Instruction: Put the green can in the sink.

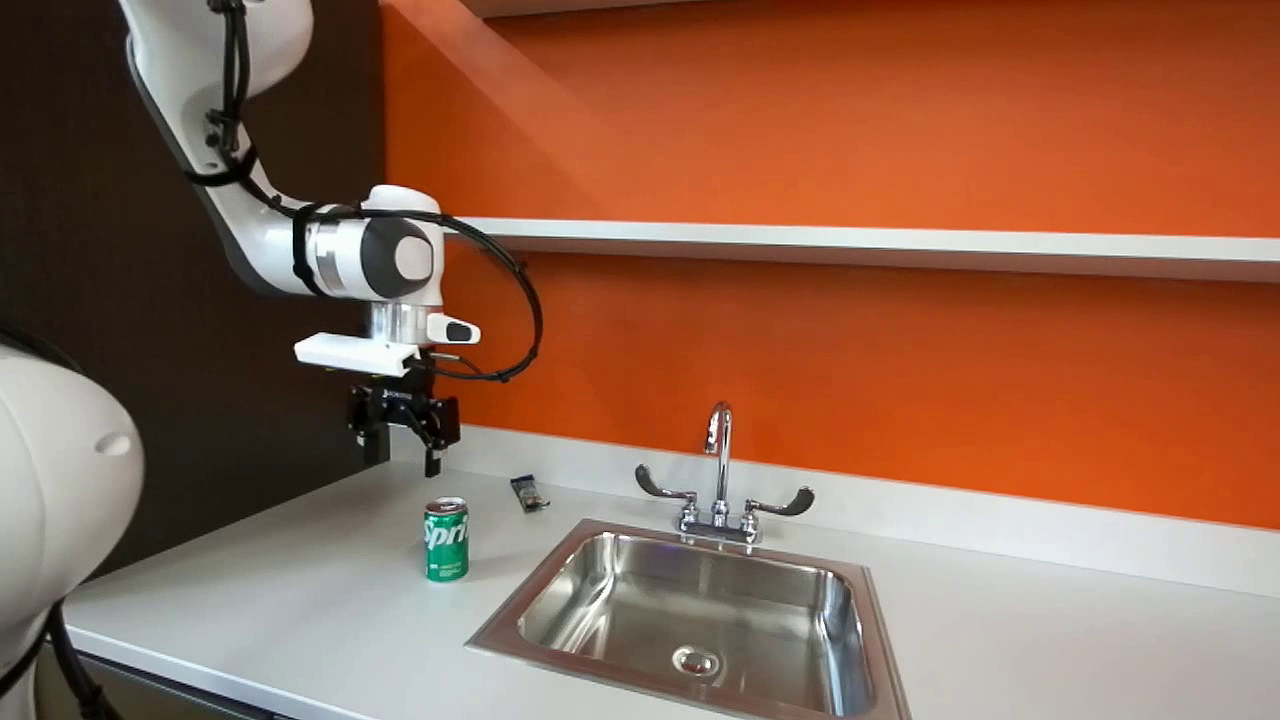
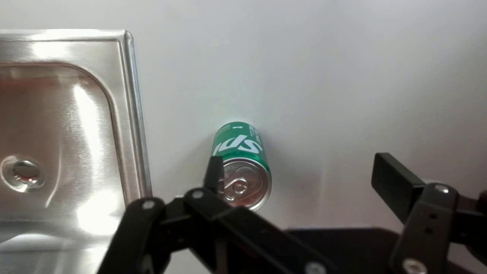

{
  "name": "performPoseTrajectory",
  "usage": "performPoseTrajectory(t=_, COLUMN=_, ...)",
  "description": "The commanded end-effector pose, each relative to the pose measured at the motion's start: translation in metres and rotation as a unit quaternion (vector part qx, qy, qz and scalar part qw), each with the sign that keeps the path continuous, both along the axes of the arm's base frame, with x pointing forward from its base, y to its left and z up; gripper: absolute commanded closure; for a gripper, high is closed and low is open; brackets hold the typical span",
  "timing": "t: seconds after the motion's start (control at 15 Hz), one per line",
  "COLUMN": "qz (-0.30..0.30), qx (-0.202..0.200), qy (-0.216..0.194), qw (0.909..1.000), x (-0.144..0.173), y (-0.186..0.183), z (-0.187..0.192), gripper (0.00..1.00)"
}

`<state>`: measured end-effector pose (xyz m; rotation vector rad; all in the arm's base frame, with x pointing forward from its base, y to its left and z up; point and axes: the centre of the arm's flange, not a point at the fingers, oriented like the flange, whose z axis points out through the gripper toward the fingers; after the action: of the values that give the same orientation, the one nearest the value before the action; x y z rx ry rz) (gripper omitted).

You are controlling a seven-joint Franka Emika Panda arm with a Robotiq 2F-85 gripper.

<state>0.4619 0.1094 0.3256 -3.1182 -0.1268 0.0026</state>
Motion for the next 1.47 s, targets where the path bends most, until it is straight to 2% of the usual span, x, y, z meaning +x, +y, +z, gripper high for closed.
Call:
performPoseTrajectory(t=0.0, qz=-0.018, qx=0.006, qy=-0.003, qw=0.9998, x=0.019, y=-0.005, z=-0.015, gripper=0.00)
performPoseTrajectory(t=0.73, qz=-0.044, qx=0.000, qy=0.006, qw=0.9990, x=0.037, y=-0.015, z=-0.051, gripper=0.00)
performPoseTrajectory(t=1.4, qz=-0.084, qx=-0.020, qy=0.005, qw=0.9963, x=0.054, y=-0.029, z=-0.064, gripper=0.00)
